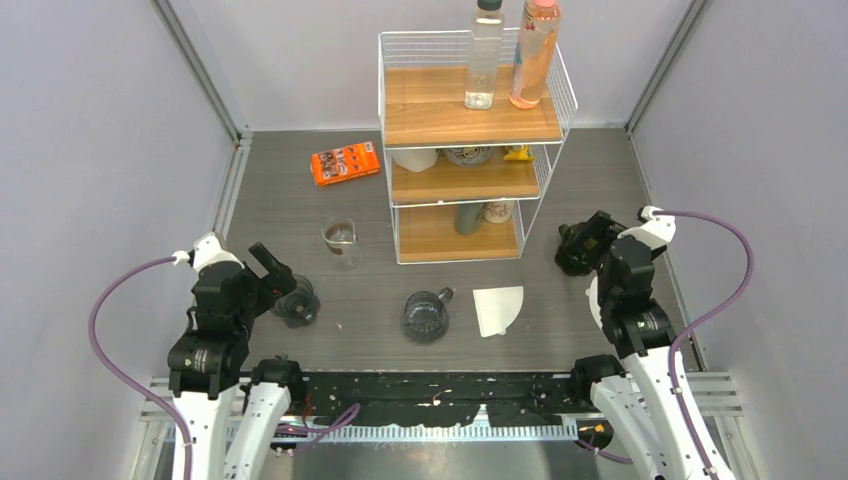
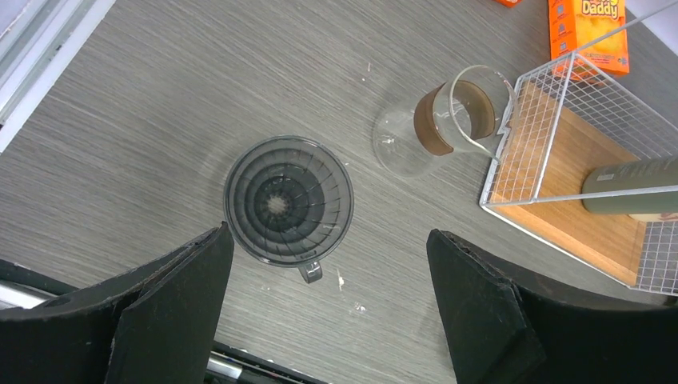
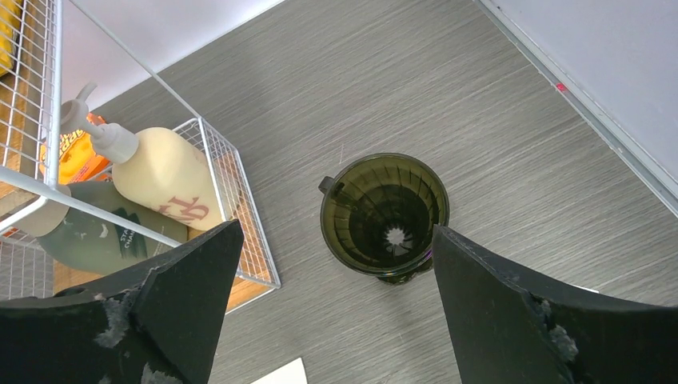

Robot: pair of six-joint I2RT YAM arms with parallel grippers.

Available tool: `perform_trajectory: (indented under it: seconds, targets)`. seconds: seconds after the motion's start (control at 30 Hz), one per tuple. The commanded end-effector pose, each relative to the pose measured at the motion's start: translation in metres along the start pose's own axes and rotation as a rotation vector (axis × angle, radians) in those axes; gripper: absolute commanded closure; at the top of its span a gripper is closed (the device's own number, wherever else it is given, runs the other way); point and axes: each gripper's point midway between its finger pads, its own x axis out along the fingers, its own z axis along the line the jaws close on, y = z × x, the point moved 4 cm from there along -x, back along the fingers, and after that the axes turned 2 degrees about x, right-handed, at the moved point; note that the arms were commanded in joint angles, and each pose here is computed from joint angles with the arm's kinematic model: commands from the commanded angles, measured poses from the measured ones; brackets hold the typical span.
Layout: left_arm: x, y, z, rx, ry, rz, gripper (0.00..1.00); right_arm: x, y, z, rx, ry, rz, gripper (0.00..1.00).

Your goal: Place the coffee filter in the dripper

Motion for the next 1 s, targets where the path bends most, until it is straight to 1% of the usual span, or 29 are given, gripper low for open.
perform_trajectory:
  seconds: [0.0, 0.1, 0.27, 0.4, 0.57, 0.67, 0.83, 0.97]
  targets:
    - [0.002, -0.002, -0.001, -0.017, -0.015, 0.010, 0.01, 0.000, -0.003, 0.002, 0.019, -0.004, -0.010, 0.05]
    - [0.004, 0.001, 0.001, -0.017, -0.036, 0.035, 0.01, -0.001, -0.002, 0.010, -0.013, -0.068, 0.013, 0.04]
    - [0.005, 0.019, 0.008, -0.013, -0.078, 0.121, 0.01, 0.002, 0.005, 0.011, -0.047, -0.068, 0.062, 0.05]
    - [0.009, 0.035, 0.007, -0.034, -0.048, 0.172, 0.01, 0.005, 0.010, 0.014, -0.068, -0.082, 0.102, 0.05]
    - [0.022, 0.066, 0.000, -0.068, 0.023, 0.285, 0.01, 0.006, 0.016, 0.019, -0.080, -0.122, 0.130, 0.05]
    - [0.029, 0.083, -0.001, -0.095, 0.033, 0.338, 0.01, 0.007, 0.018, 0.022, -0.087, -0.135, 0.146, 0.05]
    - [0.042, 0.107, 0.000, -0.141, 0.035, 0.382, 0.01, 0.008, 0.019, 0.022, -0.084, -0.139, 0.148, 0.05]
    - [0.048, 0.111, 0.007, -0.155, -0.025, 0.357, 0.01, 0.008, 0.021, 0.025, -0.082, -0.166, 0.148, 0.05]
